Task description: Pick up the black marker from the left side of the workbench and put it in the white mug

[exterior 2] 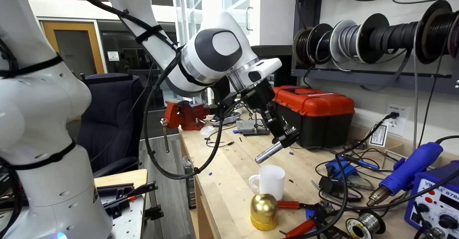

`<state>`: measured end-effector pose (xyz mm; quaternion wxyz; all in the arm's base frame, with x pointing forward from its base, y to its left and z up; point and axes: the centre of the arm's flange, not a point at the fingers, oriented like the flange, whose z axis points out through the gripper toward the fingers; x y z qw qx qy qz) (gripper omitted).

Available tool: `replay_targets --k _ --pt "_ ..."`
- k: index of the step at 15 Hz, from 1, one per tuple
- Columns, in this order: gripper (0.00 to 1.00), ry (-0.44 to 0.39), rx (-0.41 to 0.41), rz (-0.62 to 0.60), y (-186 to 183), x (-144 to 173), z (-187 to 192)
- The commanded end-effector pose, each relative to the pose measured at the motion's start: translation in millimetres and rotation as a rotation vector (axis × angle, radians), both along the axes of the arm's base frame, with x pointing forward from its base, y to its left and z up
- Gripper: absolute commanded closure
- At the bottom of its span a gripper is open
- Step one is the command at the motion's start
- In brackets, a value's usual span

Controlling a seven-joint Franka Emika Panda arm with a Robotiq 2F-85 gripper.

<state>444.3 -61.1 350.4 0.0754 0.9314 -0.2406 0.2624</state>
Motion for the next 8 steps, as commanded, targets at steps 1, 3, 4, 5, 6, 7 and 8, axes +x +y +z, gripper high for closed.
replay_targets --k 1,3,4,5,6,7,8 --pt "0.95 -0.035 -0.016 -0.025 10.1 -10.6 -3.7" --pt "0.95 -0.036 -0.023 -0.033 11.4 -8.2 -4.3" --pt "0.95 -0.039 -0.027 -0.034 11.5 -7.6 -4.5" --pt "0.95 -0.041 -0.030 -0.037 10.9 -6.9 -4.6" --pt "0.95 -0.042 -0.033 -0.039 10.2 -6.5 -4.6" --pt "0.95 -0.044 -0.036 -0.041 9.2 -5.4 -4.4" --pt "0.95 -0.046 -0.038 -0.042 8.3 -4.9 -4.3"
